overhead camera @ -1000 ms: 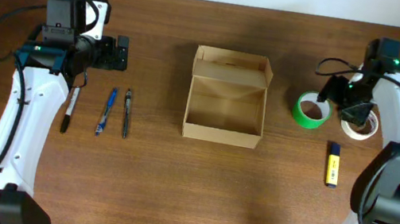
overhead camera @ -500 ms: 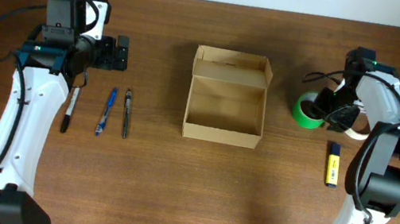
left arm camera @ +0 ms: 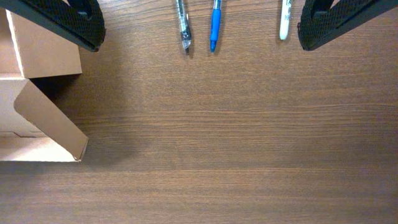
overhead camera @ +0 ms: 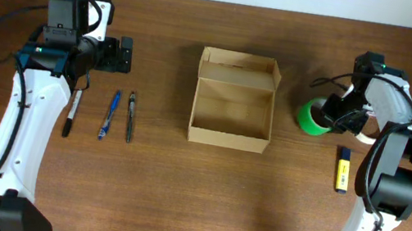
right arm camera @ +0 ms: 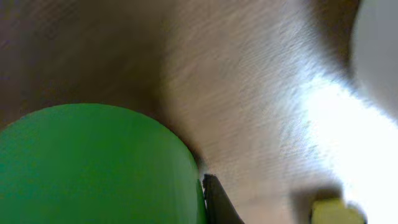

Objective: Pack container
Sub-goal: 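Carry the green tape with the right gripper and lower it into the box, then release the green tape and move the right gripper to the white tape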

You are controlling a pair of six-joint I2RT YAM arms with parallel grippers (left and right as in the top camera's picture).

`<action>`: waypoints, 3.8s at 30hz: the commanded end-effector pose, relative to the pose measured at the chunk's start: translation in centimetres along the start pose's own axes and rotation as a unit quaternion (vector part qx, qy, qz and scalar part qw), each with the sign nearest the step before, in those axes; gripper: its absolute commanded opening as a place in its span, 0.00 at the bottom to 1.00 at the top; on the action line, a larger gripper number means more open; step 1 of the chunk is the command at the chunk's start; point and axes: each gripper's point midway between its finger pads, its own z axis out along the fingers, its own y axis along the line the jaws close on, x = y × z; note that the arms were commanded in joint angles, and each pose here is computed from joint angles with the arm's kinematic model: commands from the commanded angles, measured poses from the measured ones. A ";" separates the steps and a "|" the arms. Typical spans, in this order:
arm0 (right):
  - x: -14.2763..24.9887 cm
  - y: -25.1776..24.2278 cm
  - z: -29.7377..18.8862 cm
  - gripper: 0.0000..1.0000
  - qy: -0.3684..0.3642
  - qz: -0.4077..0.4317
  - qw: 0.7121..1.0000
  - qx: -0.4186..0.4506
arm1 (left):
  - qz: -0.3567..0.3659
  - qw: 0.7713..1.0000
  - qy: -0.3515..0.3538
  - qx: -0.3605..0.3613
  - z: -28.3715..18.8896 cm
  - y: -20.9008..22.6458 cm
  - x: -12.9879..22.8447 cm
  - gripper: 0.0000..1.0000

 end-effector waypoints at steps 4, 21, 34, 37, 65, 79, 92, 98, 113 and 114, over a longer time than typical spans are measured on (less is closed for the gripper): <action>1.5 7.8 -15.8 0.04 -0.136 -0.143 0.975 -0.098 | 0.005 1.000 -0.009 0.005 -0.4 -0.1 -0.7 0.99; 11.7 23.0 -19.8 0.04 -0.249 -0.504 0.827 -0.013 | 0.005 1.000 -0.009 0.005 -0.4 -0.1 -0.7 0.99; 12.1 23.8 -8.0 0.04 -0.098 -0.523 0.846 0.009 | 0.005 1.000 -0.009 0.005 -0.4 -0.1 -0.7 0.99; 12.5 24.0 -6.3 0.04 -0.074 -0.522 0.850 0.000 | 0.005 1.000 -0.009 0.005 -0.4 -0.1 -0.7 0.99; 11.3 25.1 -1.4 0.35 -0.080 -0.523 0.847 0.040 | 0.005 1.000 -0.009 0.005 -0.4 -0.1 -0.7 0.99; 12.4 24.3 -18.2 0.40 -0.207 -0.509 0.835 0.010 | 0.005 1.000 -0.009 0.005 -0.4 -0.1 -0.7 0.99; 0.8 -2.2 -31.4 0.66 -0.341 -0.075 0.935 0.060 | 0.005 1.000 -0.009 0.005 -0.4 -0.1 -0.7 0.99; -3.1 -10.9 -21.9 0.66 -0.204 0.051 0.978 -0.006 | 0.005 1.000 -0.009 0.005 -0.4 -0.1 -0.7 0.99; -6.6 -13.2 -5.5 0.65 -0.050 0.093 0.994 -0.009 | 0.005 1.000 -0.009 0.005 -0.4 -0.1 -0.7 0.99; -6.7 -13.2 -5.1 0.64 -0.047 0.094 0.994 -0.009 | 0.005 1.000 -0.009 0.005 -0.4 -0.1 -0.7 0.99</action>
